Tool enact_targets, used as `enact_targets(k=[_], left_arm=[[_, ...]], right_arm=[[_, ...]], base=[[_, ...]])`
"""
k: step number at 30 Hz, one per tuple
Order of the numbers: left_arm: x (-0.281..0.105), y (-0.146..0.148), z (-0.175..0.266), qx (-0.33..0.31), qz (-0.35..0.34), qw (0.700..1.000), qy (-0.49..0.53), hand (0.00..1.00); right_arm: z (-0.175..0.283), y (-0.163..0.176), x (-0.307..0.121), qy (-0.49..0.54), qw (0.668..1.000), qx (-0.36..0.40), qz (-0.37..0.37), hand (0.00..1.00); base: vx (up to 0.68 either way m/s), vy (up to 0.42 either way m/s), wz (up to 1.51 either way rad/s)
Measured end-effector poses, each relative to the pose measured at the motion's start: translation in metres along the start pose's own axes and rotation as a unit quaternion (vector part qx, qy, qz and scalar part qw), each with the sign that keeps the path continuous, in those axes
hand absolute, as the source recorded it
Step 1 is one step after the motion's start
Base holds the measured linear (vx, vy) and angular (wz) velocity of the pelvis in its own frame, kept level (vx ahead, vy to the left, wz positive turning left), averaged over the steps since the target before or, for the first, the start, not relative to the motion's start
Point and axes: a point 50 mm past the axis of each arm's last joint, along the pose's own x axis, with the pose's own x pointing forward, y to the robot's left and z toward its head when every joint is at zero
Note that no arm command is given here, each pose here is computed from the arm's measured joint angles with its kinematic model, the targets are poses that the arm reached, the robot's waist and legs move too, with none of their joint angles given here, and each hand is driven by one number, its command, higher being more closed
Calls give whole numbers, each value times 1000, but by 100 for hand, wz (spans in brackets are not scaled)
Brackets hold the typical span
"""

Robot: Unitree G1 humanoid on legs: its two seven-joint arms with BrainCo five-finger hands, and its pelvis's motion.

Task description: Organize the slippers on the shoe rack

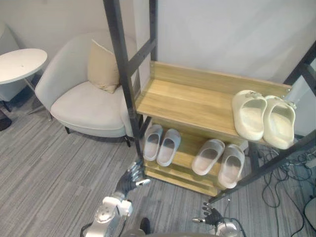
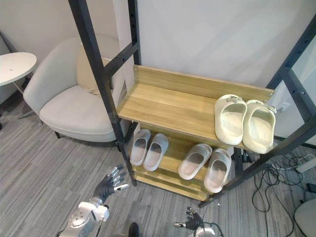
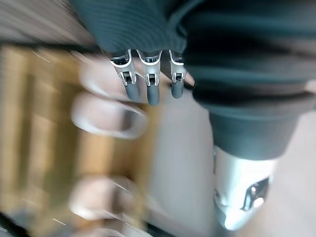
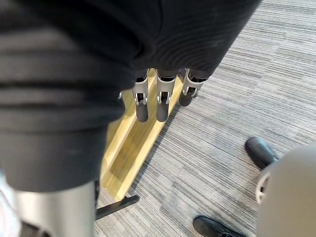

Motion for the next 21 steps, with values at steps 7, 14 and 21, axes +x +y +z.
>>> enact_targets(k=[7, 14, 21], left_arm=[[-19, 27, -64, 19, 94, 985, 144, 0], [-31, 36, -84, 23, 148, 970, 191, 0], [-37, 48, -90, 19, 183, 960, 210, 0]], right_arm=[[2, 3, 1, -3, 1000, 2, 0, 0], [10, 8, 4, -13, 1000, 9, -3, 0], [24, 24, 8, -30, 999, 3, 12, 0]], base=[[5, -7, -10], [3, -4, -4], [14, 27, 6]])
